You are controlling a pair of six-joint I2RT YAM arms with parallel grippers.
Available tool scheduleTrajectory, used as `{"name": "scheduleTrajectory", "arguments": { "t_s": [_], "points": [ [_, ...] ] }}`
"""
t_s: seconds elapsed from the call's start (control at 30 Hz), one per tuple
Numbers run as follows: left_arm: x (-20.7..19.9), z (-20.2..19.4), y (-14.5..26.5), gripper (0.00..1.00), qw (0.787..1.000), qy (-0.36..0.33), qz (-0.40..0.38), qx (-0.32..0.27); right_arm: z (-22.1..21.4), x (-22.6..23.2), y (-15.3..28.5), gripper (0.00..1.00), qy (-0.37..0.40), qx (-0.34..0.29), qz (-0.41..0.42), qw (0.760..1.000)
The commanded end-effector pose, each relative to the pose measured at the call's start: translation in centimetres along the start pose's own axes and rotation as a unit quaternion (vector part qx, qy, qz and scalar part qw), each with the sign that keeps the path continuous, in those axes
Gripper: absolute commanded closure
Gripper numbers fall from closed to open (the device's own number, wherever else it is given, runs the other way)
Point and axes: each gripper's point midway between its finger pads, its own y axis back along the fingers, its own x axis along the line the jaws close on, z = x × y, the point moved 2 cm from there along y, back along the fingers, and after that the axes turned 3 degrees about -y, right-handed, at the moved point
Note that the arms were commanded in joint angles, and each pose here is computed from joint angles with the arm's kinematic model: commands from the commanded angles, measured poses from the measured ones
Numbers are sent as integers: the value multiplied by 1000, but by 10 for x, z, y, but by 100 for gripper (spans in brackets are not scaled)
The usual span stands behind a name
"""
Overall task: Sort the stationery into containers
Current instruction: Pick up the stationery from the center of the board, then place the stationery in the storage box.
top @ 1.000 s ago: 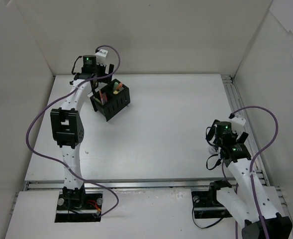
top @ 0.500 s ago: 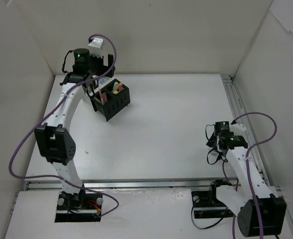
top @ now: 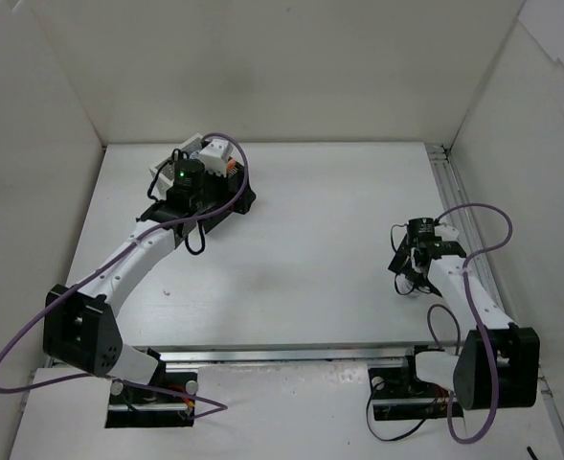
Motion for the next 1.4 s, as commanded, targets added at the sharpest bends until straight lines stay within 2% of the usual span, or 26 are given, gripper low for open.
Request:
{"name": "scheduleTrajectory", "arguments": {
  "t_s": [0.0, 0.1, 0.23, 0.37, 0.47, 0.53, 0.57, 0.6, 0.63, 0.67, 0.7, 0.77, 0.8, 0.87, 0.9, 0.93, 0.97, 1.0, 1.03, 1.13, 1.2, 1.37],
  "points": [
    [-6, 15, 11, 0, 999, -8, 18, -26, 18, 14, -9, 7, 14, -6, 7, 1000],
    [-9, 2, 11, 0, 1000, -8, 14, -10, 18, 16, -13, 18, 18, 1, 2, 1000],
    [-16, -1, 13, 0, 1000, -29, -4, -10, 16, 19, -14, 48, 23, 7, 6, 1000],
    [-26, -1, 19, 1, 997, -62, -32, -19, 20, 28, -10, 61, 44, 3, 41, 998],
    [-48, -7, 20, 1, 990, -98, -98, -35, 24, 42, -1, 68, 92, -3, 105, 990],
    [-67, -15, 25, 1, 975, -136, -173, -40, 31, 50, 10, 69, 126, -18, 144, 981],
    [-76, -19, 27, 0, 963, -160, -211, -42, 26, 69, 22, 69, 149, -11, 207, 967],
    [-96, -27, 33, 1, 939, -194, -279, -44, 27, 83, 34, 68, 164, -20, 247, 955],
    [-105, -30, 37, 1, 927, -209, -309, -43, 24, 95, 43, 68, 193, -19, 291, 937],
    [-118, -39, 37, 0, 912, -221, -344, -36, 18, 116, 65, 68, 211, -12, 361, 908],
    [-129, -41, 41, 0, 894, -243, -375, -37, 16, 126, 76, 68, 228, -16, 387, 893],
    [-148, -59, 40, 1, 878, -247, -409, -6, 6, 147, 111, 68, 299, -37, 451, 840],
    [-154, -57, 38, 1, 871, -259, -418, -9, 3, 152, 121, 68, 318, -47, 465, 825],
    [-164, -66, 33, 1, 862, -259, -435, 6, -14, 165, 146, 68, 392, -72, 506, 765],
    [-174, -65, 36, 0, 853, -263, -451, 4, -16, 168, 159, 68, 410, -85, 522, 743],
    [-178, -66, 36, 1, 847, -268, -459, 2, -28, 173, 173, 68, 443, -91, 551, 701],
    [-183, -68, 35, 1, 842, -270, -467, 2, -33, 176, 185, 68, 460, -99, 568, 675],
    [-190, -66, 40, 0, 830, -273, -487, -1, -38, 178, 192, 68, 476, -103, 581, 652],
    [-196, -68, 43, 0, 816, -285, -502, -6, -48, 181, 201, 68, 503, -112, 596, 616],
    [-206, -70, 51, 0, 790, -292, -539, -15, -56, 186, 212, 68, 546, -137, 597, 572],
    [-207, -71, 56, 0, 782, -293, -550, -12, -50, 191, 217, 68, 550, -150, 593, 569],
    [-209, -75, 60, 0, 777, -299, -554, -12, -52, 201, 235, 69, 553, -149, 624, 532]
  ]
}}
